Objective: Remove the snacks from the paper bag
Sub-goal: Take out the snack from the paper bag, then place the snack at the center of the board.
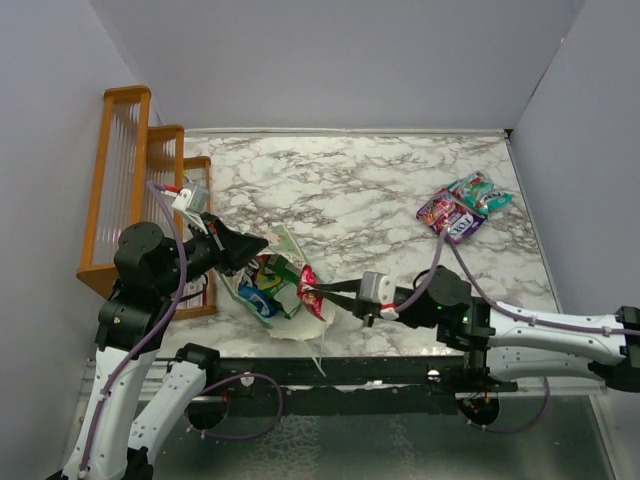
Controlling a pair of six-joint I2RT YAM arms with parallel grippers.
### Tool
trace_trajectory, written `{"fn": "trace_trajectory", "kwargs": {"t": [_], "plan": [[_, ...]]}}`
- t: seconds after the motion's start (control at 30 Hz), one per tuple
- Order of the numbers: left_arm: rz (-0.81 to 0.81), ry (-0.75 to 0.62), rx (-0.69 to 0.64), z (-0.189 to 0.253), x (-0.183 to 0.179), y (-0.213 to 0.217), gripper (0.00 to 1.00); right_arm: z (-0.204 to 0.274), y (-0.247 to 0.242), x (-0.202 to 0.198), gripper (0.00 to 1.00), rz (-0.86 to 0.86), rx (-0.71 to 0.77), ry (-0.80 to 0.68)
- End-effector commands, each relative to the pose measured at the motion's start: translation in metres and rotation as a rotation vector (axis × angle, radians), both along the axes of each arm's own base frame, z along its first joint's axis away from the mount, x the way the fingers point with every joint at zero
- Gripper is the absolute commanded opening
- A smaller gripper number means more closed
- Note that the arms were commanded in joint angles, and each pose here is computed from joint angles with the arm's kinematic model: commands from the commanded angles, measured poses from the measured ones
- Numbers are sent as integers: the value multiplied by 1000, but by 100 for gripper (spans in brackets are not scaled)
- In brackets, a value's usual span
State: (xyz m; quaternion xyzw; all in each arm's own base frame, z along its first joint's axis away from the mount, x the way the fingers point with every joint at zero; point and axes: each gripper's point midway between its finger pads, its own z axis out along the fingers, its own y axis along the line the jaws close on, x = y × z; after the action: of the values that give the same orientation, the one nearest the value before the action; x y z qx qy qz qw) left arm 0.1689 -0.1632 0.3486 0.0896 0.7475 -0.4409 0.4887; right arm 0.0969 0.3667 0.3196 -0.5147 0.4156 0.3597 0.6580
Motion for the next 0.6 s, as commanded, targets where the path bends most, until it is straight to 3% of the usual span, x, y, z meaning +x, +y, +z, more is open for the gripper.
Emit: {"fn": "trace_trajectory", "kwargs": {"t": [0.0, 0.13, 0.23, 0.43, 0.5, 0.57], "plan": [[34, -41, 11, 9, 5, 5, 0, 33, -24, -22, 1, 81, 67, 23], [34, -34, 14, 5, 7, 4, 0, 56, -49, 5, 1, -100, 149, -2], [36, -29, 19, 3, 8, 4, 0, 58, -79, 49, 1, -388, 234, 11], [44, -27, 26, 3, 8, 6, 0, 25, -159, 111, 1, -947, 402, 32], [46, -24, 30, 1, 9, 6, 0, 11, -176, 129, 1, -1059, 417, 28], [43, -20, 34, 0, 11, 5, 0, -15, -180, 158, 1, -1121, 374, 119]]}}
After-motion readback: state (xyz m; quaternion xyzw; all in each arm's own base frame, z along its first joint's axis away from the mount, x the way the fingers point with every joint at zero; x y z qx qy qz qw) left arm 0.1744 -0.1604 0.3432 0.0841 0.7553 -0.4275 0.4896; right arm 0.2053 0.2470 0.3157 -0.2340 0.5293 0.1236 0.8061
